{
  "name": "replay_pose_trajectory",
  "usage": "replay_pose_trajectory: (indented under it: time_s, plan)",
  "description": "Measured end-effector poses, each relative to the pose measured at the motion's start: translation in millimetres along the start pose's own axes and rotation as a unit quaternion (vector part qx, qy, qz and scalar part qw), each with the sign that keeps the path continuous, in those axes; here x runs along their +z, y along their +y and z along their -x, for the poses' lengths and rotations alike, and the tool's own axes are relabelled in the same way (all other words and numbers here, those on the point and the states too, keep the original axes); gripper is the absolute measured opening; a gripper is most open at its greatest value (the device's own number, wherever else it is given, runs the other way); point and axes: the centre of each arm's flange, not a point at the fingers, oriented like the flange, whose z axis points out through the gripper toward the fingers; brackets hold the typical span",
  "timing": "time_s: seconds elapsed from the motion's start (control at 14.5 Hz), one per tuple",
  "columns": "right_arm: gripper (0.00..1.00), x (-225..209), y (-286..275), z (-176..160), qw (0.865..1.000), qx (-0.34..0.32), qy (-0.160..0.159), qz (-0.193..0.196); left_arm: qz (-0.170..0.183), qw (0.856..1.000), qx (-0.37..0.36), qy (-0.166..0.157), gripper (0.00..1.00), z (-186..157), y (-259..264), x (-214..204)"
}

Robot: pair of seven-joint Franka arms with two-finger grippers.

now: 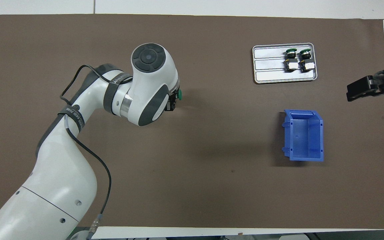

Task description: Place and press button with both arms

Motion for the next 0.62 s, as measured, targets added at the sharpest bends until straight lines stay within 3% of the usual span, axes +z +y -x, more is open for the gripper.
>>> replay_pose_trajectory:
  time_s: [0.27, 0.62]
  plan:
    - [0.99, 0, 0, 0, 1.000, 0.000, 0.000, 0.000, -0.022, 0.996, 0.037, -0.073, 0.40, -38, -5, -18]
    - [0.99, 0, 0, 0, 1.000, 0.000, 0.000, 0.000, -0.007, 0.982, 0.030, -0.188, 0.40, -62, -9, -11]
